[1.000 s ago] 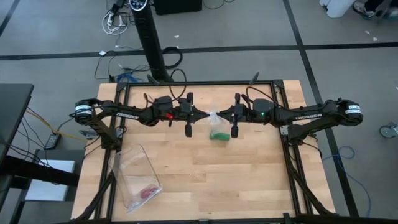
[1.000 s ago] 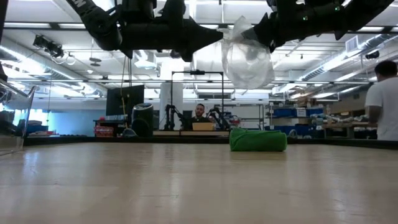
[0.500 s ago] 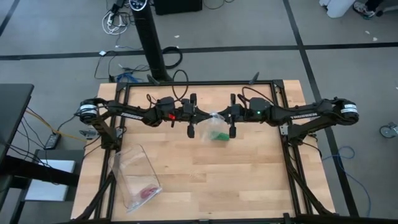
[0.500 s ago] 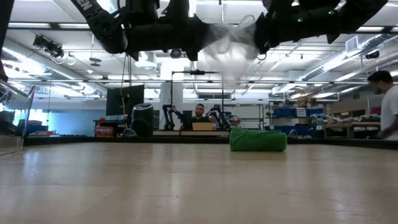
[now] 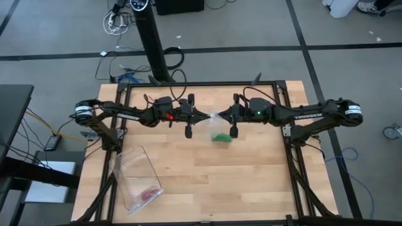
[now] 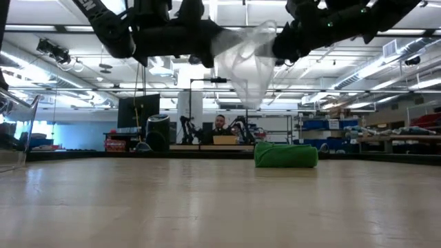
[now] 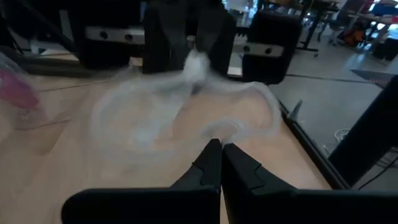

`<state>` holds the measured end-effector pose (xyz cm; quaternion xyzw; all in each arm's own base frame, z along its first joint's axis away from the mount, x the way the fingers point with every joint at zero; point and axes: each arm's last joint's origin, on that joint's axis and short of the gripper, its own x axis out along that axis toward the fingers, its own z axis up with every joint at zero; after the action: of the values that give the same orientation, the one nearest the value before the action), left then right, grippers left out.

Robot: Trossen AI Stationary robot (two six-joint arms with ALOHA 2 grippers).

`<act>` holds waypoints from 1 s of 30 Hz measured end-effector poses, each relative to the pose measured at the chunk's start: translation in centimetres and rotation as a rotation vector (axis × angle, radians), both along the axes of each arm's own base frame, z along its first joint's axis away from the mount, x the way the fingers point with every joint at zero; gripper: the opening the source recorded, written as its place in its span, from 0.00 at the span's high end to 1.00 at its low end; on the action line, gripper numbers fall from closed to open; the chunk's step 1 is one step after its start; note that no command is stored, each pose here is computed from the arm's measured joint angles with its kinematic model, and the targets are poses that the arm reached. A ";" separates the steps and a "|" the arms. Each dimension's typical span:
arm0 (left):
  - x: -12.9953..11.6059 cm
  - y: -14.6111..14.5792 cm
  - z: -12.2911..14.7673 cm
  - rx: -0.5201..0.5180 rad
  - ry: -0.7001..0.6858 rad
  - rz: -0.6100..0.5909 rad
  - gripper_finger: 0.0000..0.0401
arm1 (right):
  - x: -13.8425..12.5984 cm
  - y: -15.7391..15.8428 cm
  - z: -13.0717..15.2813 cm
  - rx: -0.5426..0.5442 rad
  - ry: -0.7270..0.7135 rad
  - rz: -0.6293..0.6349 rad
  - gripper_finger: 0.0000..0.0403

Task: Roll bandage
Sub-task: Put the green bandage into the transparent zip bag

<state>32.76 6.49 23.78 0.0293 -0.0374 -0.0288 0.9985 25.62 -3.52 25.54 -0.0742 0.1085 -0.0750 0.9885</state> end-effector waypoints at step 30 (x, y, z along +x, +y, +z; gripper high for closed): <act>-3.5 0.5 -1.3 0.189 0.247 0.419 1.00 | -2.2 -0.2 0.1 -0.007 0.129 -0.185 0.76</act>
<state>29.23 6.99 22.46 0.1256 0.0944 0.1720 0.9725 23.41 -3.73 25.65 -0.0718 0.1780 -0.1615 0.9680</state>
